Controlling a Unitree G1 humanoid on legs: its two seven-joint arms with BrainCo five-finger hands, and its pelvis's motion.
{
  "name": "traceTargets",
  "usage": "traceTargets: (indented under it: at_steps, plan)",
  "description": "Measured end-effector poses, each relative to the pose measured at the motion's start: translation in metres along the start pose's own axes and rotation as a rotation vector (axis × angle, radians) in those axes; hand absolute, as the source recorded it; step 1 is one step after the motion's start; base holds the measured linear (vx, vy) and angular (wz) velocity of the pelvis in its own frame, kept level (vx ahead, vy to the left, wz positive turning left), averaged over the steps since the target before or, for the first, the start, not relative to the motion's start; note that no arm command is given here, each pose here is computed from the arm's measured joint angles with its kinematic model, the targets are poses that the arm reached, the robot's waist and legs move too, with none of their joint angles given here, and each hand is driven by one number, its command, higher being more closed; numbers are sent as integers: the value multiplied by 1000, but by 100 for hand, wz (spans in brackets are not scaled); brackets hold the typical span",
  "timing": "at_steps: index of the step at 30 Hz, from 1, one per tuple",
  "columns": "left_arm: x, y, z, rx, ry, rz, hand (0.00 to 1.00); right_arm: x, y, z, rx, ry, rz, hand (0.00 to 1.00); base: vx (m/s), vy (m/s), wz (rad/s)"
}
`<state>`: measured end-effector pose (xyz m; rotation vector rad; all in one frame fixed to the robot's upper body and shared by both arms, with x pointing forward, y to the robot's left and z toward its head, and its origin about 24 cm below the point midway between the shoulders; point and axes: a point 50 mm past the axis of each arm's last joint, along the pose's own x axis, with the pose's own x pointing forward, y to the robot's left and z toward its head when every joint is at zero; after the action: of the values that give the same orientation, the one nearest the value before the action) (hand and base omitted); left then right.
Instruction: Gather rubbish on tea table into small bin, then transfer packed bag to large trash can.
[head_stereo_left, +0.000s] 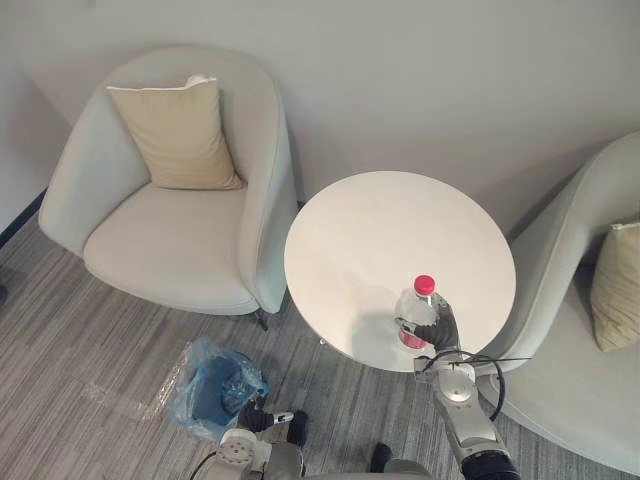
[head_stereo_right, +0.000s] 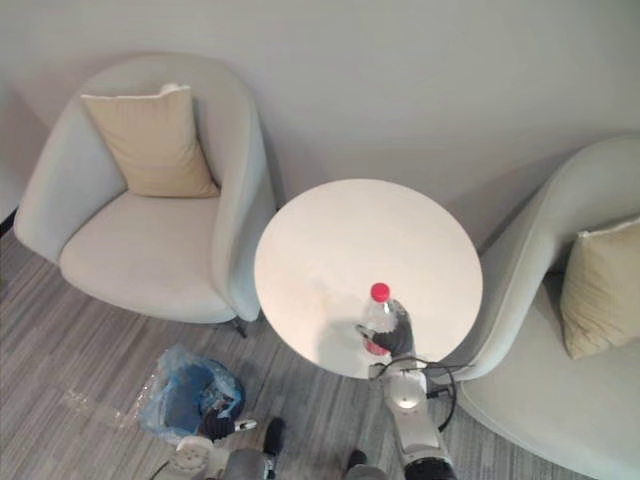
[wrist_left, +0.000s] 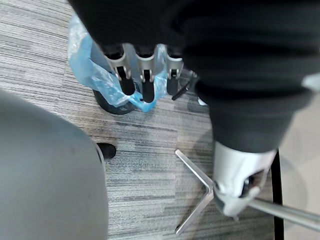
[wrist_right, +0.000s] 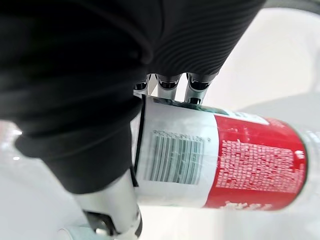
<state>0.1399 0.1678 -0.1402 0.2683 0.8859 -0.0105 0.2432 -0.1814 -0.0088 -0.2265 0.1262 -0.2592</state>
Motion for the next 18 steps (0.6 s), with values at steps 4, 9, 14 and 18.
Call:
traceTargets:
  at_steps: [4,9,14,18]
  plan:
    - [0,0,0,-1,0,1,0,1,2,-1,28,14,-8,100,38,11,0]
    - [0,0,0,-1,-1,1,0,1,1,-1,48,20,-10,100,6,2,1]
    - [0,0,1,0,-3,-1,0,-6,-3,5,62,-12,2,100,-51,10,-4]
    - [0,0,1,0,-4,-2,0,-16,-7,12,76,-58,17,100,-65,10,-5]
